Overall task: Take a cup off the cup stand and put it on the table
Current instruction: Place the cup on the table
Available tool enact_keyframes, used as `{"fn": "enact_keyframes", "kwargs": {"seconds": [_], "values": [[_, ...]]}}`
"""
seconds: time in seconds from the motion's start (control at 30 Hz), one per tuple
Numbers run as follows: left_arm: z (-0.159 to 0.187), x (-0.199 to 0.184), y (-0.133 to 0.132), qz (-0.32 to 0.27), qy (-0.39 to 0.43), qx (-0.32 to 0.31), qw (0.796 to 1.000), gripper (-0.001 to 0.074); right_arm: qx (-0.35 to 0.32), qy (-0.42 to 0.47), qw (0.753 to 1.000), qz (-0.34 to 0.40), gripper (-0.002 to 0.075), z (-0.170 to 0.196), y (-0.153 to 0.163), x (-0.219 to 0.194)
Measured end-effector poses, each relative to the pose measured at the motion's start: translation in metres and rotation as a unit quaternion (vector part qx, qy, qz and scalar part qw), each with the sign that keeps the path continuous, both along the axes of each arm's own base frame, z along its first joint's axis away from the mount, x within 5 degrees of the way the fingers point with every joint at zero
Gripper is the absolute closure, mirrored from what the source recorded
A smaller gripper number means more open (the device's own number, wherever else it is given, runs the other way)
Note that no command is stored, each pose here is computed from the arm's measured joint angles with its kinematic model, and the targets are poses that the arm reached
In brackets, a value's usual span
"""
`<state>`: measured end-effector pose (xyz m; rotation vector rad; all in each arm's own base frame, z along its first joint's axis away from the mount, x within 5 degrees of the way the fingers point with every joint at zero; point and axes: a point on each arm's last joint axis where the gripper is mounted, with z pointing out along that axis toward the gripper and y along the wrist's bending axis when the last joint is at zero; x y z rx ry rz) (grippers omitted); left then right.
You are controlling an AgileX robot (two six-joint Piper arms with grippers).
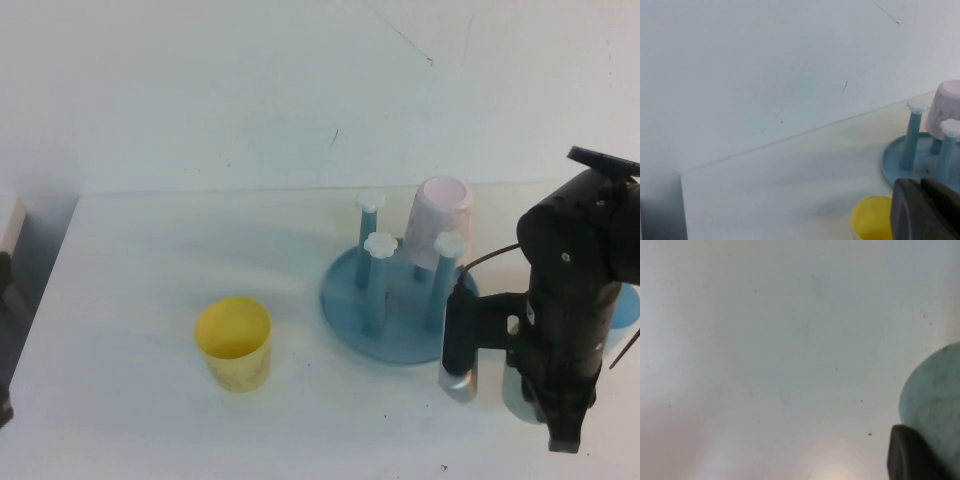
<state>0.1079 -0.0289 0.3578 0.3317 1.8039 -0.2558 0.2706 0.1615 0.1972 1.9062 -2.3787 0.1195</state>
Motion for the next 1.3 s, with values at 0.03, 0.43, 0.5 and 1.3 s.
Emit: {"fn": "enact_keyframes", "kwargs": {"seconds": [0.03,0.43,0.5,1.3], "values": [[-0.004,-0.004,0.0,0.004,-0.003,0.002,1.0,0.0736,0.001,-0.005,1.0,0.002,0.0674,-0.001,0.001,0.002],[-0.05,-0.009,-0.003,-0.015,0.067,-0.011,0.998,0.0736,-0.021,-0.107,0.992,-0.063,0.0676,-0.003,0.0,0.023],[-0.052,-0.009,-0.004,-0.016,0.072,-0.011,0.997,0.0736,-0.04,-0.094,0.992,-0.068,0.0676,-0.009,-0.002,0.023],[-0.053,-0.009,-0.003,-0.014,0.072,-0.002,0.997,0.0736,-0.039,-0.034,0.992,-0.115,0.0412,-0.014,0.008,0.025]]}}
